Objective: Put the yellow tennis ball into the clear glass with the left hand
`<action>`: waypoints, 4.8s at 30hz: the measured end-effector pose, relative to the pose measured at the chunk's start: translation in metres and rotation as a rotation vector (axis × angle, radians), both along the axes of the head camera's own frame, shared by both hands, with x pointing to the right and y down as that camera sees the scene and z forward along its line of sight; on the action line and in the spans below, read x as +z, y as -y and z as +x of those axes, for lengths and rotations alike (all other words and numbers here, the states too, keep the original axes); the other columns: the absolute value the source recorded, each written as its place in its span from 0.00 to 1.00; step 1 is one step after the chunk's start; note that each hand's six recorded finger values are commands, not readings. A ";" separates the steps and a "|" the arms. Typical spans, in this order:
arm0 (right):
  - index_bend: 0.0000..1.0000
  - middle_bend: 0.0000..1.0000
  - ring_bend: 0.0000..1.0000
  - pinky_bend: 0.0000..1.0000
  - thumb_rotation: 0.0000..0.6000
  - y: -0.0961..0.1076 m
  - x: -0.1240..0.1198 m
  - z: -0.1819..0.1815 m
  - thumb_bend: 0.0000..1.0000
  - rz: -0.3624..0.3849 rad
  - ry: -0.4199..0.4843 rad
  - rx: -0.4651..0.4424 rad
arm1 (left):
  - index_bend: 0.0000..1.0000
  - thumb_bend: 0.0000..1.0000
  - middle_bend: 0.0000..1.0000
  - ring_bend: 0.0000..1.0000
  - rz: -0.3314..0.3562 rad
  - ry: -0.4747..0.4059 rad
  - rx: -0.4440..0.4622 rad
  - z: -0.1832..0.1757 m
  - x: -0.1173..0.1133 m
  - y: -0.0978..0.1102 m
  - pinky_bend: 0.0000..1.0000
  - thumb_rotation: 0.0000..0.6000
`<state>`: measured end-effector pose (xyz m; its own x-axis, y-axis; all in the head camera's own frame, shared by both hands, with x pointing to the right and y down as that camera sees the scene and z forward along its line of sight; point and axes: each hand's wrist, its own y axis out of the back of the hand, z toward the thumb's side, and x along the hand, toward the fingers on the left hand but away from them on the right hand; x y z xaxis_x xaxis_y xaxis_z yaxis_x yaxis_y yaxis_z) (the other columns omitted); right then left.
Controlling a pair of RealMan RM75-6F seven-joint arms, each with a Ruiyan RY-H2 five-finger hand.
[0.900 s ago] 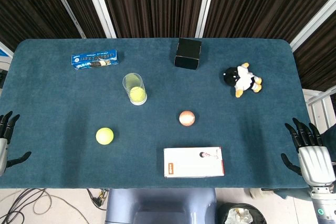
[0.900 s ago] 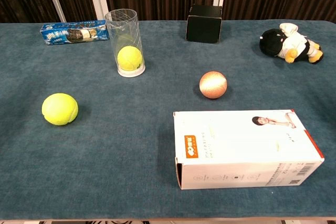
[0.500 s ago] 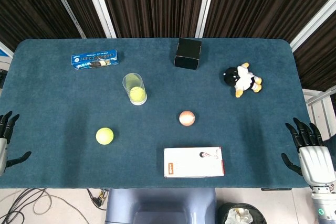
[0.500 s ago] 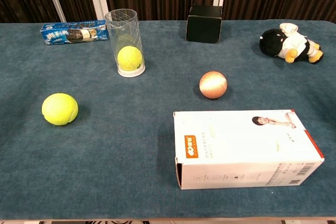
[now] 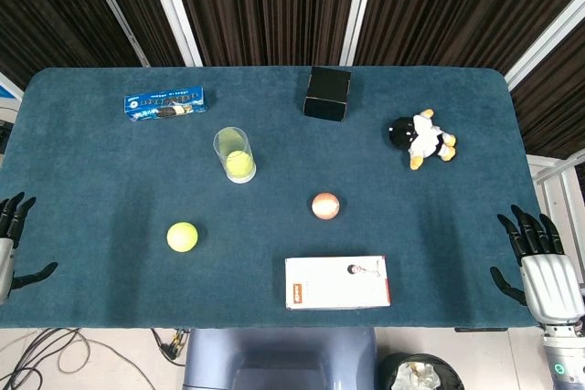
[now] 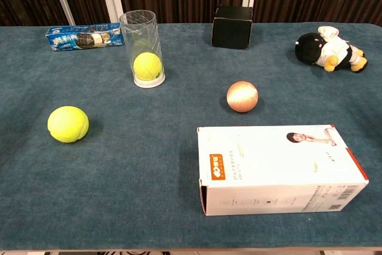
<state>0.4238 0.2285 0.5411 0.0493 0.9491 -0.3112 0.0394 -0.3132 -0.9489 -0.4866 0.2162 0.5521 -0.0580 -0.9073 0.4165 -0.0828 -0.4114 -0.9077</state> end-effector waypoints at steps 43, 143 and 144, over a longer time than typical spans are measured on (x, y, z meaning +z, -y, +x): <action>0.13 0.04 0.11 0.05 1.00 0.001 0.001 0.005 0.35 -0.002 -0.014 0.022 | 0.10 0.02 0.07 0.07 -0.352 0.035 0.554 0.162 0.090 0.064 0.12 1.00; 0.13 0.03 0.11 0.05 1.00 0.007 0.011 0.027 0.35 -0.027 -0.095 0.115 | 0.41 0.16 0.40 0.36 -0.062 -0.008 0.406 0.275 0.084 0.248 0.45 1.00; 0.13 0.04 0.11 0.05 1.00 0.007 0.011 0.028 0.35 -0.027 -0.097 0.116 | 0.40 0.14 0.39 0.36 -0.065 -0.005 0.405 0.276 0.087 0.248 0.45 1.00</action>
<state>0.4516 0.2215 0.5524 -0.0916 0.9380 -0.3343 -0.0147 -0.3369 -0.9414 -0.2110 -0.0322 0.6391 0.3007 -0.8280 0.4733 0.0930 -0.4684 -0.8786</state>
